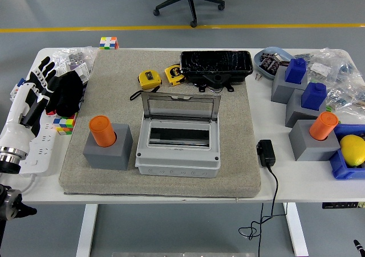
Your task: Fetch the battery,place it into the box,close the lid of the box
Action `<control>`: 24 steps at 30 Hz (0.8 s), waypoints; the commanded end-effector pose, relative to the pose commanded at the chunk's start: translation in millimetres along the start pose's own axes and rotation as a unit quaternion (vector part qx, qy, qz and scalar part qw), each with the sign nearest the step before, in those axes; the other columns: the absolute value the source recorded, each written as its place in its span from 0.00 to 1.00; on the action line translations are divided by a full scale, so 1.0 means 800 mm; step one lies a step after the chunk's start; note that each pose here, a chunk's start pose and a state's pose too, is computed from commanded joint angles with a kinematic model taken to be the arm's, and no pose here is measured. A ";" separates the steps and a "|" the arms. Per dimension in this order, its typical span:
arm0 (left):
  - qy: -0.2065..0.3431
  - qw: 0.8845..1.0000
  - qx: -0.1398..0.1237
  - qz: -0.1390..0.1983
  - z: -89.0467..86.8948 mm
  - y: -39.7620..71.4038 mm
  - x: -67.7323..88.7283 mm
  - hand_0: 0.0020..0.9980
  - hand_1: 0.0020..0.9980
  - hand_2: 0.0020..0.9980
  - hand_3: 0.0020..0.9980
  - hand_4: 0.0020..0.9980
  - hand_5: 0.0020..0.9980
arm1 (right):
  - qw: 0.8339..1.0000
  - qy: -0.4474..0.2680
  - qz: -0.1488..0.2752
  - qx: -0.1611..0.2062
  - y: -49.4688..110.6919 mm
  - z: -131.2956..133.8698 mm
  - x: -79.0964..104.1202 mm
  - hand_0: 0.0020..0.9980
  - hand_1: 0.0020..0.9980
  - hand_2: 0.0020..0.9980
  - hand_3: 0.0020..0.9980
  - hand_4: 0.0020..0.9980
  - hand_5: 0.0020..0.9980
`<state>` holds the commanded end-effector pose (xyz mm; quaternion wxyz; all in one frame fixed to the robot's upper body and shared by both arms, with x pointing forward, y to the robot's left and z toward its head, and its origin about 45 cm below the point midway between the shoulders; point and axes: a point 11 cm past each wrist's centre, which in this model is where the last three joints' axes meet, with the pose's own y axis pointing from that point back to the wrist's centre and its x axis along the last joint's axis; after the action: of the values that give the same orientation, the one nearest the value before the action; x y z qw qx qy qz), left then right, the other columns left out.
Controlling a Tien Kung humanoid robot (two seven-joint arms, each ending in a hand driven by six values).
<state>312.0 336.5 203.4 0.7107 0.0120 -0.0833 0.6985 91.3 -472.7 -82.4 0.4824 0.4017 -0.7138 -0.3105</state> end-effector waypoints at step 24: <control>0.072 0.996 0.027 -0.055 -0.029 0.010 -0.045 0.86 0.92 0.92 0.95 1.00 0.54 | 1.000 -0.001 -0.003 -0.001 0.000 0.001 -0.001 0.84 0.85 0.81 0.84 1.00 1.00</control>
<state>306.1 304.0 174.5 0.7516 -0.0147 -0.0121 0.6593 90.9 -471.7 -83.0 0.4811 0.4030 -0.7131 -0.3126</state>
